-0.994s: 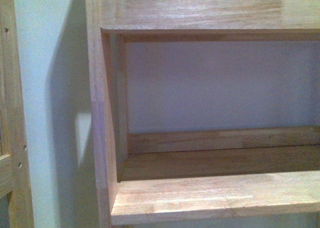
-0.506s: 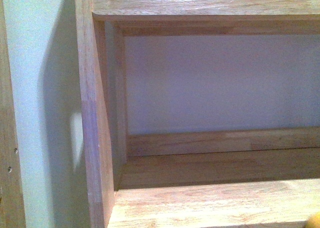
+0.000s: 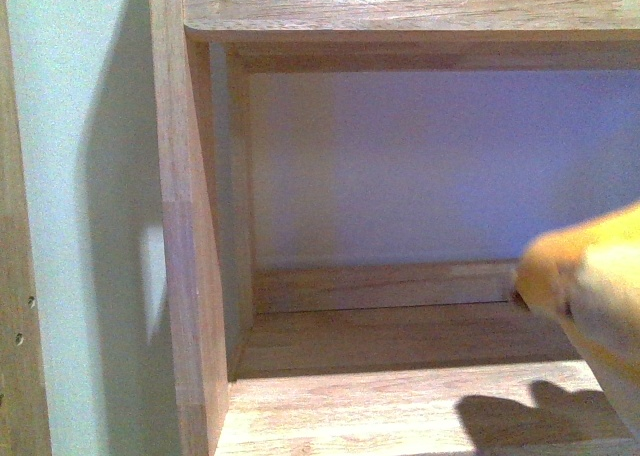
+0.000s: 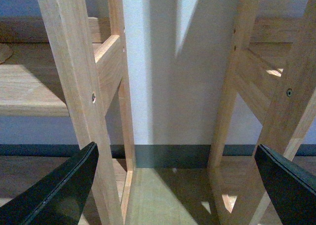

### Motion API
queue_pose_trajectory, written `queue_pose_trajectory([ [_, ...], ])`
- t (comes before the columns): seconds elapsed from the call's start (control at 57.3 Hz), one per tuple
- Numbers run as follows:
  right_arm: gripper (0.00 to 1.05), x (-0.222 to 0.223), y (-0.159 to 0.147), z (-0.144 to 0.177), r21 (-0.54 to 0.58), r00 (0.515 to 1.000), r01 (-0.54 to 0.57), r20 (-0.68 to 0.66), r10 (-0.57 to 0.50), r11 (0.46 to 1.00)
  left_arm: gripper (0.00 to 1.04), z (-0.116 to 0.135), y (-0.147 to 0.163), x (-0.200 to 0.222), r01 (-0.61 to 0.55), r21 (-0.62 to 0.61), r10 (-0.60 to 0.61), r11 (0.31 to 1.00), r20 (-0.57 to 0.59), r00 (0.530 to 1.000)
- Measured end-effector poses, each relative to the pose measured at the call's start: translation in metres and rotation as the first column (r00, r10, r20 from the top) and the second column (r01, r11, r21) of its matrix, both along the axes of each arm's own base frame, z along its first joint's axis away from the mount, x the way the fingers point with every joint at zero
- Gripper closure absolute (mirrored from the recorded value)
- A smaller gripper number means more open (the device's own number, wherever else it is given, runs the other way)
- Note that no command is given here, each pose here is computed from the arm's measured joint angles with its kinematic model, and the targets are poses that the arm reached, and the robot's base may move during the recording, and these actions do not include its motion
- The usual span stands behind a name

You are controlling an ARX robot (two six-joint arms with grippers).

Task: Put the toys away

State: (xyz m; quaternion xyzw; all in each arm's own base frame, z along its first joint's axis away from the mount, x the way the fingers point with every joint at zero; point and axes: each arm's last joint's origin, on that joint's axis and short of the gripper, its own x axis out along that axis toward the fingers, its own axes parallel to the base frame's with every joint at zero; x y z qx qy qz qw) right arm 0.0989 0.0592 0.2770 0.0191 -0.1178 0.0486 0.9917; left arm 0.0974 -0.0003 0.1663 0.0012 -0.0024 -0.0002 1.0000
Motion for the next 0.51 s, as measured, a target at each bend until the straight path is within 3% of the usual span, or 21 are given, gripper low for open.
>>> queue_pose_trajectory([
  [0.331, 0.98, 0.000, 0.041, 0.063, -0.049, 0.997, 0.038, 0.063, -0.035, 0.998, 0.06, 0.000, 0.000, 0.000, 0.000, 0.000, 0.000, 1.000, 0.000, 1.000],
  [0.506, 0.98, -0.001, 0.063, 0.087, -0.097, 0.992, -0.052, 0.108, 0.062, 0.994, 0.06, 0.000, 0.000, 0.000, 0.002, 0.000, -0.002, 1.000, 0.000, 1.000],
])
